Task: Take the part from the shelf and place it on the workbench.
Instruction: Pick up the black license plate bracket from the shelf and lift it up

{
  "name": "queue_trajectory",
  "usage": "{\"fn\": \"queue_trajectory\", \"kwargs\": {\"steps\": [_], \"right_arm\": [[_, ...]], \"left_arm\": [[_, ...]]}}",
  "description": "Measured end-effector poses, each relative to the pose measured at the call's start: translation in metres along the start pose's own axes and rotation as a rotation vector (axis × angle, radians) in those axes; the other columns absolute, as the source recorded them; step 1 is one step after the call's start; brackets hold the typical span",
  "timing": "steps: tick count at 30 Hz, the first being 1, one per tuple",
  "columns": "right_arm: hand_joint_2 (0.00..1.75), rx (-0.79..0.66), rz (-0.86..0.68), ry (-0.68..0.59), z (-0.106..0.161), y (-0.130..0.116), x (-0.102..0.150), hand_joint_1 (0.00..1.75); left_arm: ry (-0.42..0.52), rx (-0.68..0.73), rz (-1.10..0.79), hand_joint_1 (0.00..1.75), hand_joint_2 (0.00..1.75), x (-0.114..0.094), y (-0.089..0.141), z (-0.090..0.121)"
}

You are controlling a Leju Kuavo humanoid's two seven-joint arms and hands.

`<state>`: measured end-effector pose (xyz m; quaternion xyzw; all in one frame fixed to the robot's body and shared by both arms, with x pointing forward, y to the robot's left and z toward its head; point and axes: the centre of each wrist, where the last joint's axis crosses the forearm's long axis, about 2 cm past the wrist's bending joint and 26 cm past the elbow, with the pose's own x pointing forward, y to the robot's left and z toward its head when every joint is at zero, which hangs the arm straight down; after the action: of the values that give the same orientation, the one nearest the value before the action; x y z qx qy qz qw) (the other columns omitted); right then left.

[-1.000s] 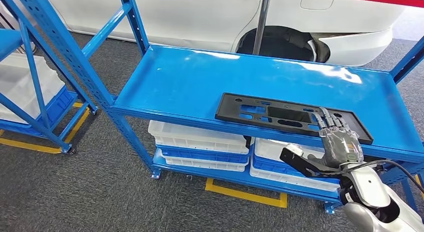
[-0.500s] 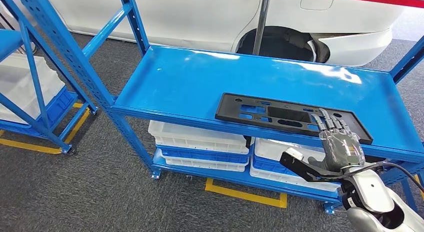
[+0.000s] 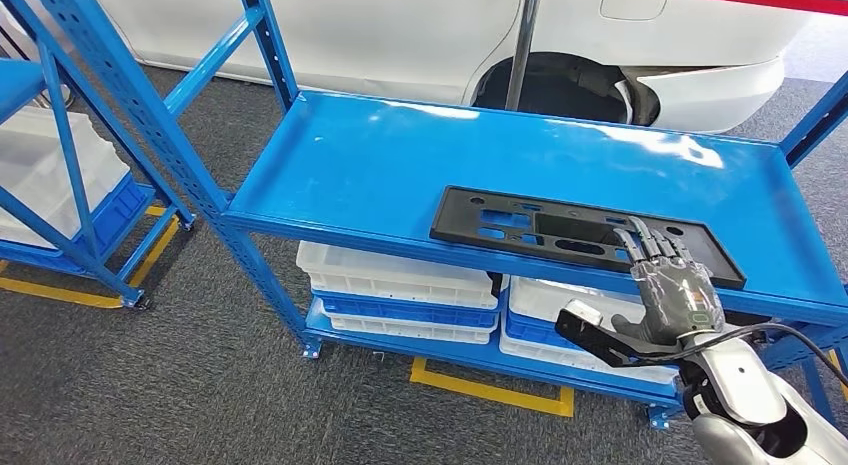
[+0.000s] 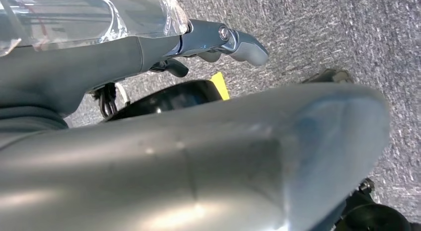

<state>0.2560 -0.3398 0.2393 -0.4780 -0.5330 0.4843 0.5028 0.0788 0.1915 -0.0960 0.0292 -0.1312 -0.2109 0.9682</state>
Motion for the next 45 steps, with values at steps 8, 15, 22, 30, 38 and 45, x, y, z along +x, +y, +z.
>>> {"fn": "queue_trajectory", "kwargs": {"steps": [8,15,22,30,38,45], "right_arm": [[1.75,0.015,-0.024,-0.098,-0.01,0.006,0.014,0.0],[1.75,0.053,-0.037,-0.122,-0.009,0.023,0.028,0.0],[1.75,0.07,-0.058,-0.127,-0.007,0.036,0.038,0.0],[1.75,0.104,-0.074,-0.127,0.0,0.052,0.041,0.0],[1.75,0.12,-0.075,-0.125,0.0,0.057,0.041,0.0],[1.75,0.098,-0.079,-0.15,-0.003,0.059,0.043,0.0]], "left_arm": [[0.019,-0.012,0.001,0.0,0.0,-0.001,-0.001,0.0],[0.023,0.003,-0.005,0.0,0.0,-0.002,-0.002,0.0],[-0.005,0.05,0.003,0.0,0.0,0.002,0.002,0.0],[-0.006,0.044,-0.002,0.0,0.0,0.002,0.003,0.0],[0.004,0.044,-0.005,0.0,0.0,0.002,0.004,-0.001],[0.019,0.06,-0.003,0.0,0.0,0.0,0.009,-0.002]]}}
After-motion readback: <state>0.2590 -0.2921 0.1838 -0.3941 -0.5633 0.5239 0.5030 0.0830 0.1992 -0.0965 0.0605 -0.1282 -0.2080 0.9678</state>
